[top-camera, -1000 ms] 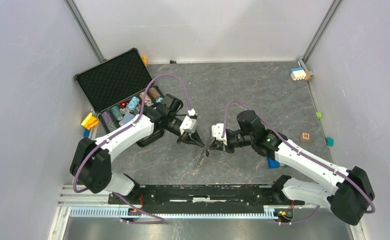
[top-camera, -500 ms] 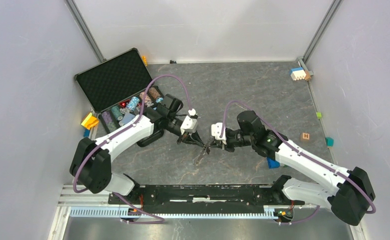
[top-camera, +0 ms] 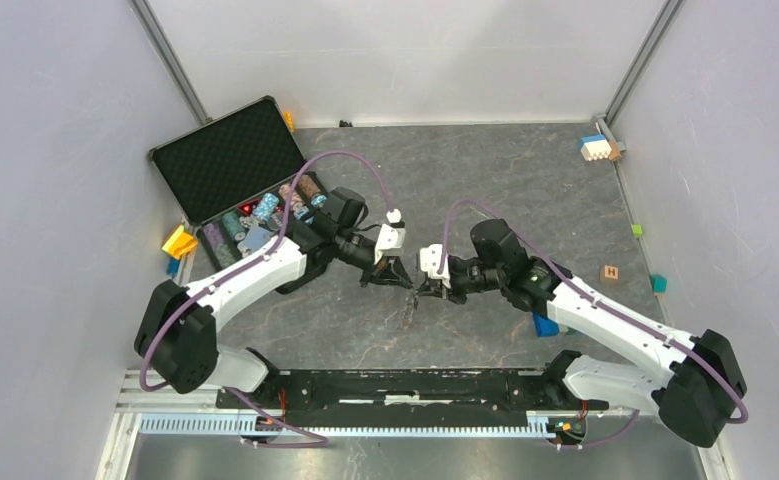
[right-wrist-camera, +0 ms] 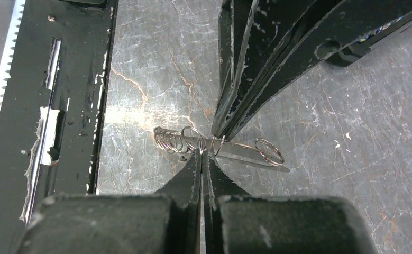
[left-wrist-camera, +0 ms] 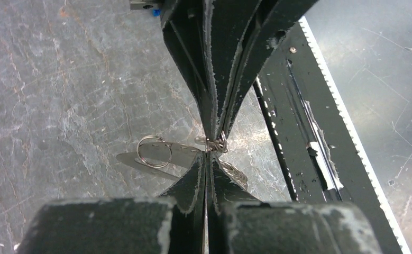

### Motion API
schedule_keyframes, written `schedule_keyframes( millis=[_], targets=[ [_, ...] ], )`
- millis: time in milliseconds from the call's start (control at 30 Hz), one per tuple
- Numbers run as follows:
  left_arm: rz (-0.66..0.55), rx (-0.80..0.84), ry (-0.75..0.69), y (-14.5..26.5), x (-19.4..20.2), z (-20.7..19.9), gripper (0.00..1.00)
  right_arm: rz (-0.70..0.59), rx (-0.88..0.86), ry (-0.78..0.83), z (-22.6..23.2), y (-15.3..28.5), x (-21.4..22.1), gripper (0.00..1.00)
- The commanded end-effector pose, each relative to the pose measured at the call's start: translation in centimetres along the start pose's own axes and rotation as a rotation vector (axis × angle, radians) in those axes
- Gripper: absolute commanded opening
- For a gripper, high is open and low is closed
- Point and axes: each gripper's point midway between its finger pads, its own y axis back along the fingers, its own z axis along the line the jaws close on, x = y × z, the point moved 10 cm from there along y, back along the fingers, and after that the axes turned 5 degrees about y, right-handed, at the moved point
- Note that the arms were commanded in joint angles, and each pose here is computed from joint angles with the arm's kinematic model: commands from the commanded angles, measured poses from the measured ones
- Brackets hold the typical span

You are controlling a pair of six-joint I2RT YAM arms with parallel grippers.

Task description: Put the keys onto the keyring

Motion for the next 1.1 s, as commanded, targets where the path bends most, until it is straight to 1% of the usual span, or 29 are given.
schedule_keyframes(
  millis=[0,133,267,433,600,767,933,1067],
  targets=[
    [-0.004,-0.078,0.022,0.0,-1.8,-0.2,0.02,-0.034,0.060,0.011,-1.3,0.2,-1.8,0.00],
    [0.023,-0.112,0.039,-0.4,-1.9,-0.4,0.02,0.005,0.146,-0.042,-2.2,-0.1,-1.5,0.00],
    [0.020,-0.124,0.028,-0.5,-2.1,-0.6,0.02,0.026,0.170,-0.107,-2.7,-0.4,-0.6,0.00],
    [0.028,-0.139,0.020,-0.4,-1.9,-0.7,0.02,0.022,0.198,-0.164,-3.5,0.0,0.1,0.00],
    [0.039,-0.148,0.008,-0.6,-1.8,-0.8,0.02,0.000,0.186,-0.193,-3.8,0.0,0.1,0.00],
    [0.046,-0.196,0.002,-0.6,-1.7,-0.5,0.02,-0.030,0.145,-0.178,-3.5,0.1,-0.1,0.00],
    [0.044,-0.252,0.002,-0.3,-1.9,-0.3,0.02,0.036,0.210,-0.137,-3.8,1.2,0.7,0.00],
    [0.046,-0.359,0.038,0.0,-2.1,0.3,0.02,0.051,0.191,-0.099,-3.6,1.9,0.9,0.00]
  ],
)
